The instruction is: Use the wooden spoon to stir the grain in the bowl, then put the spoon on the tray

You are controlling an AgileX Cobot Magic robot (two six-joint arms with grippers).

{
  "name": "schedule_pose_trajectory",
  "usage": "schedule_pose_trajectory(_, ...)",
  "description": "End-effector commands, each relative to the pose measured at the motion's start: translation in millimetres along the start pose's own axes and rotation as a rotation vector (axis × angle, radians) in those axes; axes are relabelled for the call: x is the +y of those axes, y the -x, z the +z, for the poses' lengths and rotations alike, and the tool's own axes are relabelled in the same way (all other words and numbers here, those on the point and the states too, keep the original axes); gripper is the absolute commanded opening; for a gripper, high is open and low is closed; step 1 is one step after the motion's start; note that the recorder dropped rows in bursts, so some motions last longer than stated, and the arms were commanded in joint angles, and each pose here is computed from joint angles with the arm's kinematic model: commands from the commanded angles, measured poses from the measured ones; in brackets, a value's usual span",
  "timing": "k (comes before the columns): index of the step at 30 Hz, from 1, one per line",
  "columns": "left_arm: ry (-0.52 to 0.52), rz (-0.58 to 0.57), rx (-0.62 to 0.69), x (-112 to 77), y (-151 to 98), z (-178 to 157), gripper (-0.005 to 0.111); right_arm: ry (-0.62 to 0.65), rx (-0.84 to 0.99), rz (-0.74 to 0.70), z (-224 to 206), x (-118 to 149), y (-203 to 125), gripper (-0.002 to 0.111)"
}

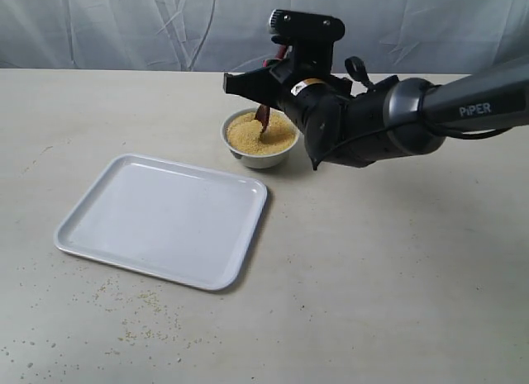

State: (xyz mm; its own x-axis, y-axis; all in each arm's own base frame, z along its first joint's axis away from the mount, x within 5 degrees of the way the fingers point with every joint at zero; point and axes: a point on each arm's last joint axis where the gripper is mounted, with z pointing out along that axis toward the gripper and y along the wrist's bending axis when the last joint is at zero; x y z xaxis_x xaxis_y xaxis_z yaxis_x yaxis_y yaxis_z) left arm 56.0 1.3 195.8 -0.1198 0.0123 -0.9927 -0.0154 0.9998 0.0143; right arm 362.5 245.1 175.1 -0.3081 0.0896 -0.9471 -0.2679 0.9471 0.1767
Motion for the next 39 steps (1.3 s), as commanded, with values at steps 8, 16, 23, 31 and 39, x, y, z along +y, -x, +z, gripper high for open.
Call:
schedule_pose_trajectory(8,0.001,-0.002,-0.005,0.0,-1.0,0.0,0.000,-0.073,-0.012,-0.178,1.5,-9.9,4.2,-0.001)
schedule_pose_trajectory(16,0.001,-0.002,-0.007,0.0,-0.8,0.0,0.000,-0.056,0.078,-0.120,8.9,-6.6,-24.3,-0.001)
schedule_pose_trajectory(23,0.001,-0.002,-0.007,0.0,-0.8,0.0,0.000,0.036,0.012,-0.170,-1.7,12.8,-4.2,-0.001)
schedule_pose_trajectory(31,0.001,-0.002,-0.007,0.0,-0.8,0.0,0.000,0.047,-0.051,-0.158,-7.8,16.9,18.0,-0.001)
schedule_pose_trajectory(39,0.001,-0.002,-0.007,0.0,-0.8,0.0,0.000,0.097,-0.025,-0.119,-0.8,31.1,8.8,-0.001)
